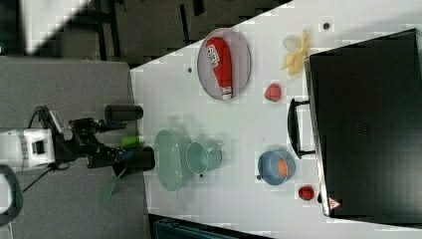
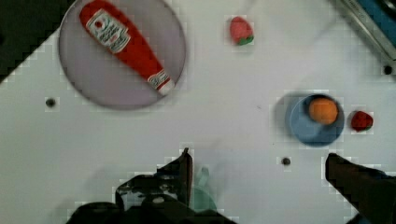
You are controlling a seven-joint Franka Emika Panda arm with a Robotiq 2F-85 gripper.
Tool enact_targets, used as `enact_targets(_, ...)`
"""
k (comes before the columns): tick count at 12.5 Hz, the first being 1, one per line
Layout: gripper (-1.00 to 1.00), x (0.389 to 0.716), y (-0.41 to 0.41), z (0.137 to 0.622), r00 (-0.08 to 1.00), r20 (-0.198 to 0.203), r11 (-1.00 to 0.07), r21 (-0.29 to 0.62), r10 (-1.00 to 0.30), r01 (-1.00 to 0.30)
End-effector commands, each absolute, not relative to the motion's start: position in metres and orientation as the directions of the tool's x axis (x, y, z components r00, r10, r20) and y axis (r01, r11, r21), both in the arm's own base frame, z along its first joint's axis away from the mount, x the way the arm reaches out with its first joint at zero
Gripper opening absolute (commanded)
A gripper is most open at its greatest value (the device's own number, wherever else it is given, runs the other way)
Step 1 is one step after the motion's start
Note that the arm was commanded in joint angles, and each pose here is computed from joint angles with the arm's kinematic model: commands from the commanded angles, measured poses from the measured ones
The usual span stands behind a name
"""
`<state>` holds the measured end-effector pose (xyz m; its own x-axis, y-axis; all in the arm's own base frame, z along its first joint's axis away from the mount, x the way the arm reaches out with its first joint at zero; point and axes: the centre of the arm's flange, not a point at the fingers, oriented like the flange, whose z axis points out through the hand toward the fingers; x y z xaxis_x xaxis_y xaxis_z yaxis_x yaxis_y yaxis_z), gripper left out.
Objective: Drag strainer forwards.
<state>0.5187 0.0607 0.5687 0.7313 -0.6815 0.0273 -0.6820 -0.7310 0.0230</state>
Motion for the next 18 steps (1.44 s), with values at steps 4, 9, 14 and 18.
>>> enact_targets(4,1.00,0.532,0.195,0.457,0.673,-0.078,-0.677,0.104,-0.736,-0.729)
enact_targets(9,1.00,0.522,0.288,0.385,0.514,-0.117,-0.526,0.118,-0.850,-0.842)
enact_targets(14,1.00,0.510,0.347,0.310,0.310,-0.151,-0.332,0.155,-0.939,-0.930)
enact_targets(18,1.00,0.505,0.374,0.254,0.183,-0.174,-0.211,0.158,-0.968,-0.965)
